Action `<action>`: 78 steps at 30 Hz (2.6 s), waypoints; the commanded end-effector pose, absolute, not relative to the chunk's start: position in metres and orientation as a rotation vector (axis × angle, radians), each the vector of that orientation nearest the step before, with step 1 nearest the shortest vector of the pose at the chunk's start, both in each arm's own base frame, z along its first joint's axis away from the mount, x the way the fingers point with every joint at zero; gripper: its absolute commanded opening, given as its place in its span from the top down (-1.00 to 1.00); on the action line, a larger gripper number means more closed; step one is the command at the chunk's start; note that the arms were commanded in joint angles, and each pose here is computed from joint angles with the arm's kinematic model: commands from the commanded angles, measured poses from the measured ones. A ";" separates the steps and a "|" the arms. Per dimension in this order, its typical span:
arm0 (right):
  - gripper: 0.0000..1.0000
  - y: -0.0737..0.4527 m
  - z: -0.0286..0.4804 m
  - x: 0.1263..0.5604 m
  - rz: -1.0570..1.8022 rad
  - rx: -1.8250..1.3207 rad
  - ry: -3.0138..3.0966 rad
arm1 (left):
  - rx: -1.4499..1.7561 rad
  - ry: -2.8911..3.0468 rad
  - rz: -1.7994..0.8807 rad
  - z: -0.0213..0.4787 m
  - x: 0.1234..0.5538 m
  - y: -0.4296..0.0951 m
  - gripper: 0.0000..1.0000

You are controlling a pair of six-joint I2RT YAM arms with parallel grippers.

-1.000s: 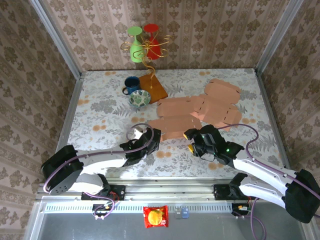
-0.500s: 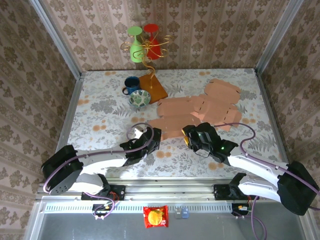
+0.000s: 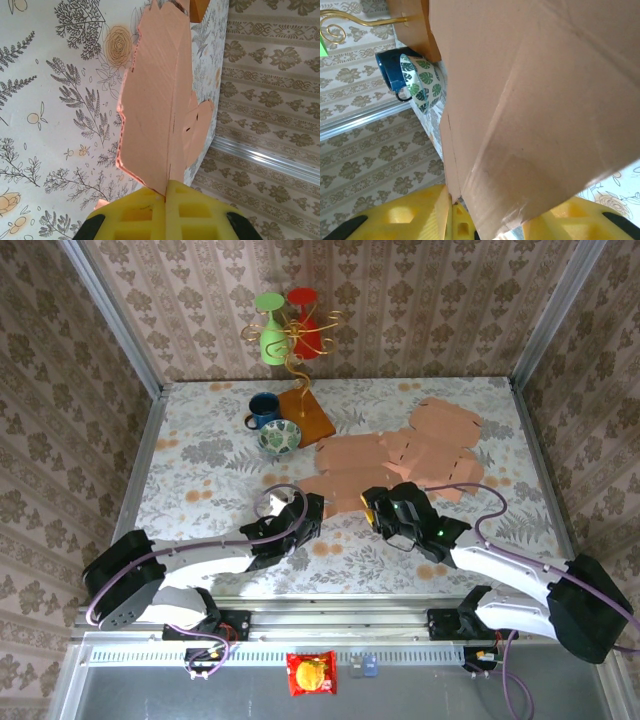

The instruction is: Fold the paper box

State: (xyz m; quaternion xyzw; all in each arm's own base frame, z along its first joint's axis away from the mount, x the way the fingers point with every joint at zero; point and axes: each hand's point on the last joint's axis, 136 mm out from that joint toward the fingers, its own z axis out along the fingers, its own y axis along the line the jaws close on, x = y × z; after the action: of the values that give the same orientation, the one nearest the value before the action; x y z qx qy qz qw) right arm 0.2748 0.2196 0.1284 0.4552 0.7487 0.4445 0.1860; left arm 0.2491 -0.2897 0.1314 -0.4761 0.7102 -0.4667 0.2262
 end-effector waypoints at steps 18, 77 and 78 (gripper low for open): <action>0.95 0.219 0.151 0.295 1.258 1.276 2.018 | -1.320 1.932 -1.319 0.145 0.252 -0.294 1.00; 1.00 0.310 0.184 0.367 1.397 1.076 2.387 | -0.298 2.453 -0.504 0.146 0.240 -0.117 -0.42; 1.00 0.313 0.181 0.367 1.400 1.048 2.403 | -0.265 2.425 -0.509 0.145 0.240 -0.116 -0.42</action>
State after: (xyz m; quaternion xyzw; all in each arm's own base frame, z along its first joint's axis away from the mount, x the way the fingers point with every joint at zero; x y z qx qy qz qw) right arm 0.3664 0.2993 0.1815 0.3976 0.7979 0.4437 0.0914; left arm 0.2402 -0.1204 0.1460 -0.1587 0.9236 -0.2051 0.2824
